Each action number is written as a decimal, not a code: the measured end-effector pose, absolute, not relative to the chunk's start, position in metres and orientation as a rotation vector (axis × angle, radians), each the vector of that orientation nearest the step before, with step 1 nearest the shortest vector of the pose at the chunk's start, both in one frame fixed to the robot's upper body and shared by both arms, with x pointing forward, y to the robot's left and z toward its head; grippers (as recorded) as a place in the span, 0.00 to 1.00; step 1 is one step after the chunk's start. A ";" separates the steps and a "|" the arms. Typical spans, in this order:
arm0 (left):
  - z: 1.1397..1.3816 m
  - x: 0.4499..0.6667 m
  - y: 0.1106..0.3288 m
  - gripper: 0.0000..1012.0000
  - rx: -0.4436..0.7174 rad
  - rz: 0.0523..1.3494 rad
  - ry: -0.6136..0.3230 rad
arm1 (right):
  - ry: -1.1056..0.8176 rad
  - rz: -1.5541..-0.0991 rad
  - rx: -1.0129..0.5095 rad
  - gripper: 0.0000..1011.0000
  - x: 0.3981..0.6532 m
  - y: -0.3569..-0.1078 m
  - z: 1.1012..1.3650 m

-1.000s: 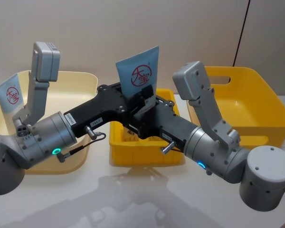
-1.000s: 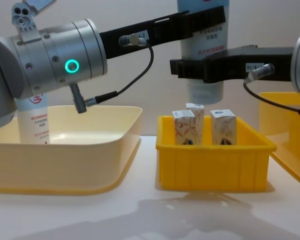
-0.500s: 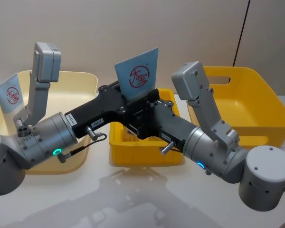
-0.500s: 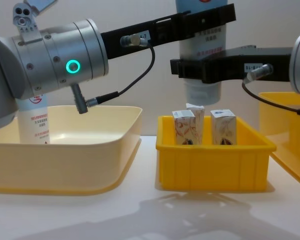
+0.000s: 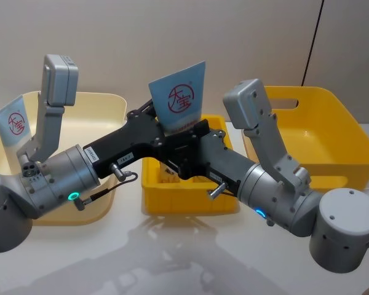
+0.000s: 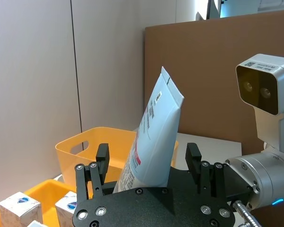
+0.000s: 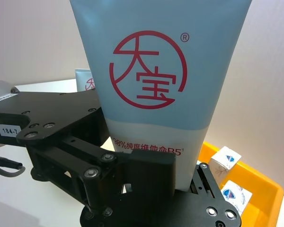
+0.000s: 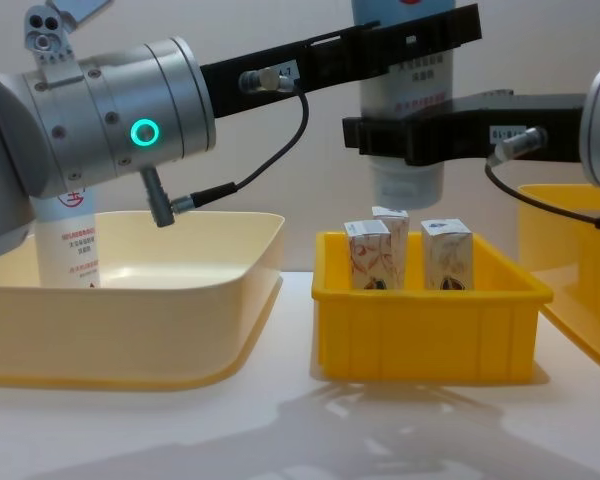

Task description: Bimanual collaborative sorting of washing and personal care products

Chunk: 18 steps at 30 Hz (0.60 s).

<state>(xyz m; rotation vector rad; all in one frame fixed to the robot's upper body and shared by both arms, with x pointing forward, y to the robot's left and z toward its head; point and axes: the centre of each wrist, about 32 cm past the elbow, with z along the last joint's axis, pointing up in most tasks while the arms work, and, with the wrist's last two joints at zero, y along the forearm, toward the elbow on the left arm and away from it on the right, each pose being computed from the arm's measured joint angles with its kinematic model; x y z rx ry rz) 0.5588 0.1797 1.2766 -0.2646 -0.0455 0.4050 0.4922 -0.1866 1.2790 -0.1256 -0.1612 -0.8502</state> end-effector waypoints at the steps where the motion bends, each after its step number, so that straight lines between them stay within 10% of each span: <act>1: 1.277 0.559 0.180 0.99 -0.265 0.405 -0.046 | -0.161 -0.854 -0.125 0.53 0.492 -0.187 1.279; 18: 1.277 0.559 0.180 0.99 -0.265 0.406 -0.045 | -0.156 -0.999 -0.114 0.53 0.484 -0.203 1.281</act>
